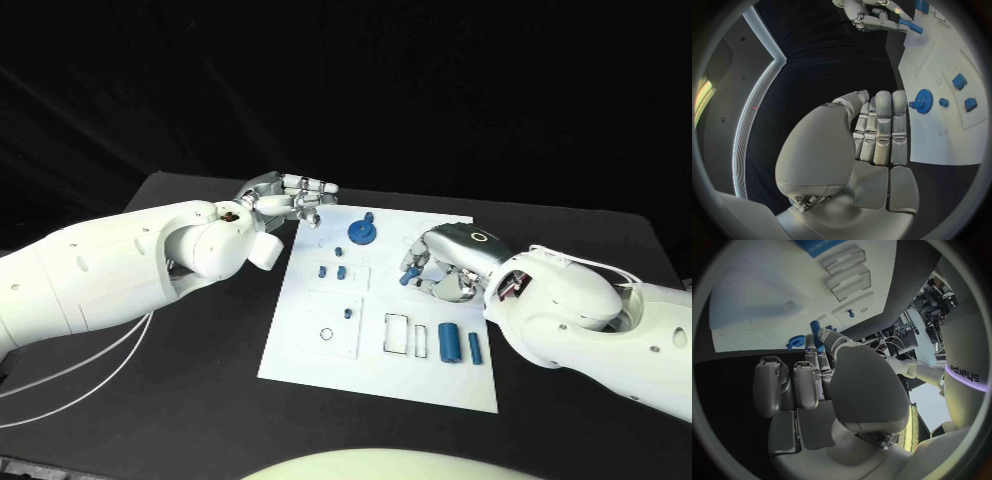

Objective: Assemble the parts on the task board

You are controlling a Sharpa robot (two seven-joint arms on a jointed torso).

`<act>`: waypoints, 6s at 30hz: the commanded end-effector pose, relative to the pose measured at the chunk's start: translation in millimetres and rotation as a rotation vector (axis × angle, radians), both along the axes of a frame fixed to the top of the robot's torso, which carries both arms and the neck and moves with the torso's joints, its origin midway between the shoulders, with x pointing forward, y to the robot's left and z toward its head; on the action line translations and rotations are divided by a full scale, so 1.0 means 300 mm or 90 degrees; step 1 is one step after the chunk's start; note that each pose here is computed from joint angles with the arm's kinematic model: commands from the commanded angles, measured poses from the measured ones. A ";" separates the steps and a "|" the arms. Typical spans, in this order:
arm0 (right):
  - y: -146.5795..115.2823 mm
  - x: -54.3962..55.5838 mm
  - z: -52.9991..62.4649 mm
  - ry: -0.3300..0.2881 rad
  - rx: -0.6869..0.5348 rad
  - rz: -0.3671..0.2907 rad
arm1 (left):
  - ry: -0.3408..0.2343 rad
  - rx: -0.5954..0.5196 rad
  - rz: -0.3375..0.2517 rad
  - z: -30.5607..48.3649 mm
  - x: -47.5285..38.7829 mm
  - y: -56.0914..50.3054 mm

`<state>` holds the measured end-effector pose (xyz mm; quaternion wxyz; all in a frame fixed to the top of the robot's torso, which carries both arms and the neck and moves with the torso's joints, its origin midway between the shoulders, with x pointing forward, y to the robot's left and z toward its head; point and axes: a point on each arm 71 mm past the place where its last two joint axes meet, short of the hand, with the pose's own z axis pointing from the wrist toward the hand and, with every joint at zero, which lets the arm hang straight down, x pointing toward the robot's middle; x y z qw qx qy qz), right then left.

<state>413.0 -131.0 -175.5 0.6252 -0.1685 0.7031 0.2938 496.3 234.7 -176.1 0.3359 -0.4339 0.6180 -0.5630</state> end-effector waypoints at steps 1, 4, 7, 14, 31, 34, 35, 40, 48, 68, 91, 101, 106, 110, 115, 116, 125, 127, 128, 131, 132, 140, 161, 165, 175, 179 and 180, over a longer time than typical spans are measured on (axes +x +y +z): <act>0.033 -0.023 0.018 -0.009 0.036 0.018 | -0.004 -0.004 -0.009 0.003 0.000 -0.009; 0.080 -0.053 0.022 0.000 0.056 0.044 | -0.004 -0.004 -0.010 0.002 0.001 -0.013; 0.135 -0.084 0.016 0.013 0.073 0.073 | -0.003 -0.004 -0.011 0.002 0.001 -0.016; 0.246 -0.129 -0.033 0.043 0.091 0.123 | -0.003 -0.005 -0.014 0.000 0.003 -0.027; 0.346 -0.133 -0.168 0.083 0.061 0.144 | -0.002 -0.007 -0.020 0.000 0.002 -0.040; 0.347 -0.129 -0.176 0.083 0.052 0.142 | -0.002 -0.007 -0.020 0.000 0.003 -0.041; 0.347 -0.128 -0.178 0.083 0.050 0.142 | -0.002 -0.007 -0.020 0.000 0.003 -0.041; 0.347 -0.125 -0.187 0.086 0.036 0.141 | -0.001 -0.007 -0.020 -0.001 0.003 -0.040; 0.344 -0.124 -0.197 0.094 0.012 0.141 | -0.001 -0.006 -0.020 -0.001 0.003 -0.039; 0.370 -0.125 -0.206 0.090 -0.005 0.138 | 0.001 -0.006 -0.021 -0.001 0.002 -0.038; 0.346 -0.132 -0.185 0.062 0.048 0.119 | 0.003 -0.005 -0.022 -0.002 0.003 -0.036; 0.187 -0.125 -0.083 0.074 0.153 0.063 | 0.005 -0.003 -0.020 -0.007 0.004 -0.030; 0.000 -0.073 -0.045 0.141 0.179 -0.043 | 0.007 -0.001 -0.019 -0.013 0.002 -0.026; -0.164 -0.060 -0.049 0.177 0.159 -0.136 | 0.008 0.001 -0.017 -0.017 0.001 -0.022; -0.261 -0.089 -0.061 0.183 0.121 -0.189 | 0.009 0.001 -0.017 -0.020 0.001 -0.022; -0.273 -0.098 -0.064 0.182 0.111 -0.197 | 0.010 0.001 -0.017 -0.020 0.001 -0.022; -0.318 -0.153 -0.119 0.192 0.055 -0.245 | 0.010 0.001 -0.019 -0.023 0.000 -0.025; -0.313 -0.164 -0.137 0.197 0.046 -0.248 | 0.011 0.001 -0.019 -0.023 0.000 -0.024; -0.310 -0.168 -0.146 0.200 0.042 -0.250 | 0.011 0.001 -0.019 -0.023 -0.001 -0.023; -0.299 -0.177 -0.169 0.208 0.028 -0.254 | 0.011 0.001 -0.019 -0.024 -0.001 -0.022; -0.296 -0.179 -0.176 0.211 0.025 -0.255 | 0.011 0.001 -0.019 -0.024 -0.002 -0.021; -0.264 -0.189 -0.215 0.224 0.017 -0.255 | 0.011 0.002 -0.019 -0.023 -0.004 -0.017; -0.218 -0.169 -0.280 0.241 -0.016 -0.246 | 0.013 0.002 -0.019 -0.021 -0.010 -0.009; -0.210 -0.169 -0.295 0.247 -0.022 -0.245 | 0.014 0.003 -0.019 -0.021 -0.011 -0.006; -0.207 -0.166 -0.302 0.235 -0.011 -0.254 | 0.015 0.003 -0.019 -0.021 -0.013 -0.002; -0.206 -0.170 -0.290 0.220 0.009 -0.260 | 0.015 0.003 -0.019 -0.021 -0.013 -0.001; -0.205 -0.174 -0.285 0.216 0.017 -0.261 | 0.015 0.003 -0.019 -0.021 -0.013 -0.001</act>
